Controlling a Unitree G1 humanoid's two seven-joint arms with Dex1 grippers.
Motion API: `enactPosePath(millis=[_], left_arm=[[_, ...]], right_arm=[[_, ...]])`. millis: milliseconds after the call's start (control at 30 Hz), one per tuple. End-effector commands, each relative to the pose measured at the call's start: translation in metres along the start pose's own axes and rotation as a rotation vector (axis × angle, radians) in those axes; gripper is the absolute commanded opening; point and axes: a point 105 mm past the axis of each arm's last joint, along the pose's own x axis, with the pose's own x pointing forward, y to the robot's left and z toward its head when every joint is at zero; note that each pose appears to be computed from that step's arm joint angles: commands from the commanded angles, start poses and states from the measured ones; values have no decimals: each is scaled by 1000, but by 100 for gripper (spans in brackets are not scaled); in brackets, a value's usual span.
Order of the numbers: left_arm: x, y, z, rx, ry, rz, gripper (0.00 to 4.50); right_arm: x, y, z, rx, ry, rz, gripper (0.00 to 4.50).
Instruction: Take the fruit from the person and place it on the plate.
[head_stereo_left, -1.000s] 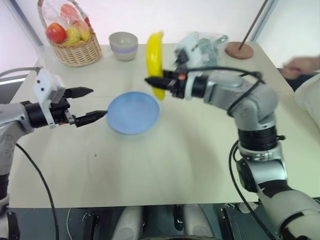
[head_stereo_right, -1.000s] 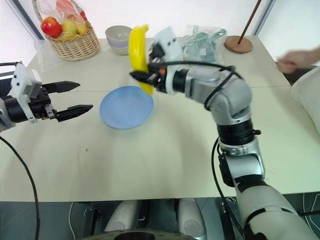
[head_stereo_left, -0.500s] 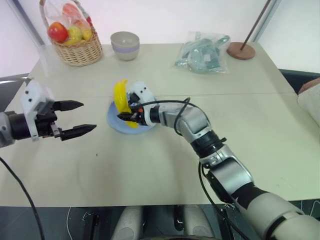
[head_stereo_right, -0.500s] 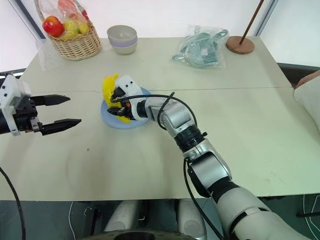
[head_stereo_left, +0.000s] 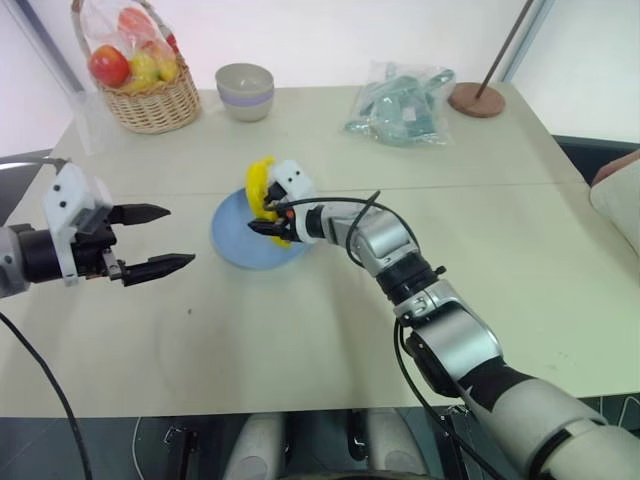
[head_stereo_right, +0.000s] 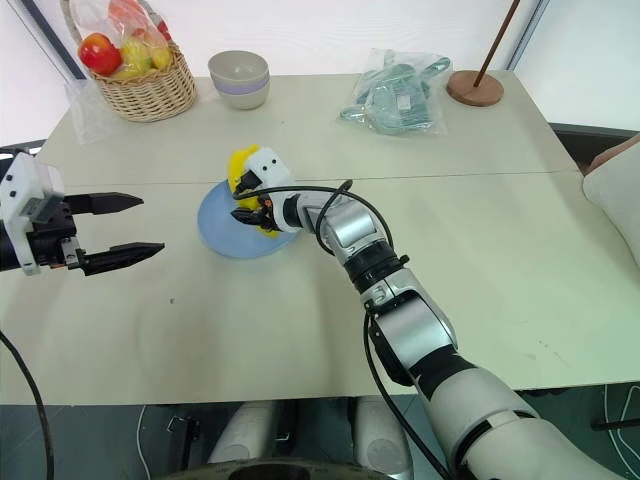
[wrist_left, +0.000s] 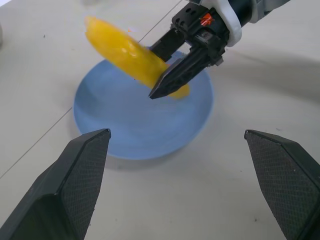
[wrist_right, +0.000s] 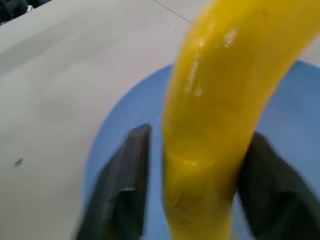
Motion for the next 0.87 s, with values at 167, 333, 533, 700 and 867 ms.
enactPosePath(millis=[167, 333, 533, 700, 867], left_arm=[[-1, -1, 11, 36, -31, -1, 450], [-2, -1, 11, 30, -29, -7, 450], [-3, -3, 7, 17, -14, -21, 450], [-6, -4, 5, 14, -10, -25, 450], [-4, -3, 7, 16, -26, -36, 450]], right_arm=[[-8, 4, 22, -40, -50, 18, 440], [-41, -7, 43, -48, -94, -3, 440], [-125, -6, 69, -131, -185, 24, 440], [-203, -3, 63, -273, -166, 6, 440], [-248, -3, 60, -324, -132, -58, 440]])
